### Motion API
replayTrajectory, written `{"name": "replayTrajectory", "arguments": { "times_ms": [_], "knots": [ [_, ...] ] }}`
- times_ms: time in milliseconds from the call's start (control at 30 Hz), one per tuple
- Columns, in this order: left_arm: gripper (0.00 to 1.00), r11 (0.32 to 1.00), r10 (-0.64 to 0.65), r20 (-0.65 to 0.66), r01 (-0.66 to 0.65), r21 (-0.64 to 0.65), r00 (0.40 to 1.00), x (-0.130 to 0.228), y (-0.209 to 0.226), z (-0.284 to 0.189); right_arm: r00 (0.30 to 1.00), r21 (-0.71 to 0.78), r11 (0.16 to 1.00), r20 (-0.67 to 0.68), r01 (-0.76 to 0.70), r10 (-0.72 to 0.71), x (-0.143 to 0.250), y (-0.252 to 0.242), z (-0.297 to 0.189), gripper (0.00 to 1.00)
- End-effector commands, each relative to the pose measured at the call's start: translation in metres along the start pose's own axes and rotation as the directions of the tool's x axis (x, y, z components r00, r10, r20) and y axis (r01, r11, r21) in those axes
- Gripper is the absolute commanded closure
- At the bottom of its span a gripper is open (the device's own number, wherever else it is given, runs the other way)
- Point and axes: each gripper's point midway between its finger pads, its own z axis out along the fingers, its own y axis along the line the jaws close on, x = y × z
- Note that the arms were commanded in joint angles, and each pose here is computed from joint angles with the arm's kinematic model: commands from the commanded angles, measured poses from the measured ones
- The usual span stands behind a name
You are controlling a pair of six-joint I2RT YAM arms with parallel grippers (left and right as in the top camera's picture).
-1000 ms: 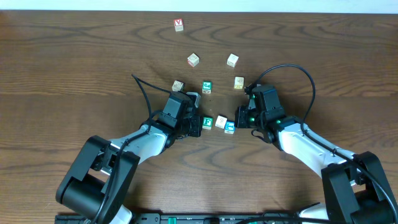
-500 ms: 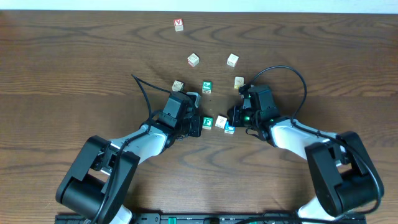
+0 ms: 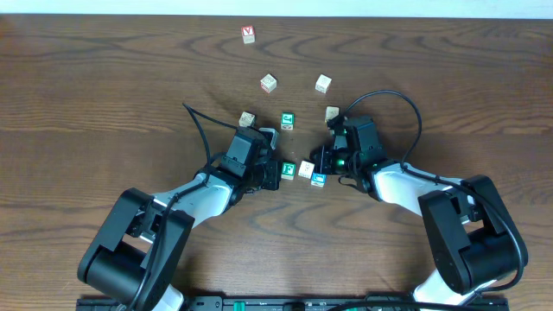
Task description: Lift 3 blocks
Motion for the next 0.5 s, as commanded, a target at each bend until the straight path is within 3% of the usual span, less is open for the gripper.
{"name": "replayTrajectory", "arguments": {
  "times_ms": [0, 467],
  "knots": [
    [0.93, 1.0, 0.014, -0.016, -0.014, 0.0, 1.0, 0.004, 0.0, 0.003, 0.999, -0.038, 0.999, 0.013, 0.037, -0.036, -0.012, 0.013, 0.002, 0.99],
    [0.93, 1.0, 0.014, -0.012, -0.014, -0.01, 1.0, 0.003, 0.002, 0.003, 0.996, -0.071, 0.996, -0.074, 0.051, -0.056, 0.009, 0.021, 0.003, 0.99]
  ]
}}
